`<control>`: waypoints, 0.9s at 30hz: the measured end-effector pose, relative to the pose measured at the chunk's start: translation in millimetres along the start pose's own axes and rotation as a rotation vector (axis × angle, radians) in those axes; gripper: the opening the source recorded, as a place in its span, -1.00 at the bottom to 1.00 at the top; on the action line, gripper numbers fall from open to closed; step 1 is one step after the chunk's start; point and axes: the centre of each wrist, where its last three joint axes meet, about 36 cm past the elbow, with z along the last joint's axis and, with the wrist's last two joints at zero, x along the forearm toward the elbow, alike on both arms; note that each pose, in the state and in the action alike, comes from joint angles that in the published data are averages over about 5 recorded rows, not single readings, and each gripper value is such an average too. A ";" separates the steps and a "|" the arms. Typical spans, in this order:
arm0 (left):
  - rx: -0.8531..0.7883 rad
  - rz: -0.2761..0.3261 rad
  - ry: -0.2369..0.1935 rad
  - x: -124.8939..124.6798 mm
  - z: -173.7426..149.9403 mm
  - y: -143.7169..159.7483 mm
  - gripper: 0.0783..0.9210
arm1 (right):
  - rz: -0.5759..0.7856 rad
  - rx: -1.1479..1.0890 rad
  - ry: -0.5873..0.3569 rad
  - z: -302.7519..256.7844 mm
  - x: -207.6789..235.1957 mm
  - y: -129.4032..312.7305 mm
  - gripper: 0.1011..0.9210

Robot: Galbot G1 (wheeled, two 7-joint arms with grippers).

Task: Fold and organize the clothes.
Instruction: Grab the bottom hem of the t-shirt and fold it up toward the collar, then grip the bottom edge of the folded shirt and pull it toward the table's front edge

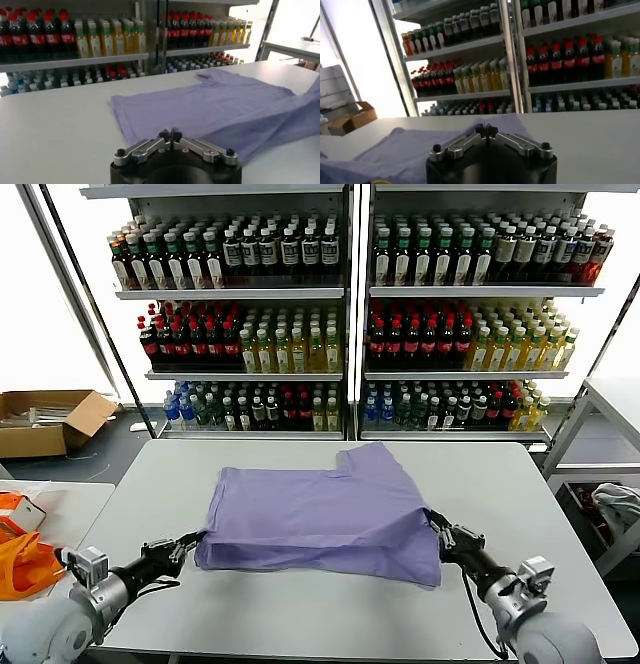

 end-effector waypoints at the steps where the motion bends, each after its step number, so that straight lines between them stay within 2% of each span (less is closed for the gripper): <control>1: -0.003 -0.004 0.002 -3.5 -0.2 3.6 -0.82 | 0.000 0.005 0.005 0.2 -3.6 -0.6 -0.62; 10: -0.034 -0.049 0.008 -11.9 -3.0 23.4 -0.20 | 0.045 0.050 0.038 0.3 -9.1 -4.1 0.02; 14: -0.040 -0.060 0.011 -6.6 1.4 20.0 0.04 | 0.086 0.066 0.058 2.7 2.8 -1.8 0.29; 19: -0.035 -0.058 0.036 -2.4 15.8 6.2 0.41 | 0.122 0.076 0.120 16.4 21.2 8.9 0.63; 24: -0.018 -0.062 0.065 -4.2 31.2 -3.7 0.71 | 0.145 0.073 0.191 33.2 31.8 18.1 0.75; 27: -0.008 -0.064 0.086 -5.4 38.3 -5.2 0.73 | 0.155 0.070 0.224 41.4 34.4 23.2 0.72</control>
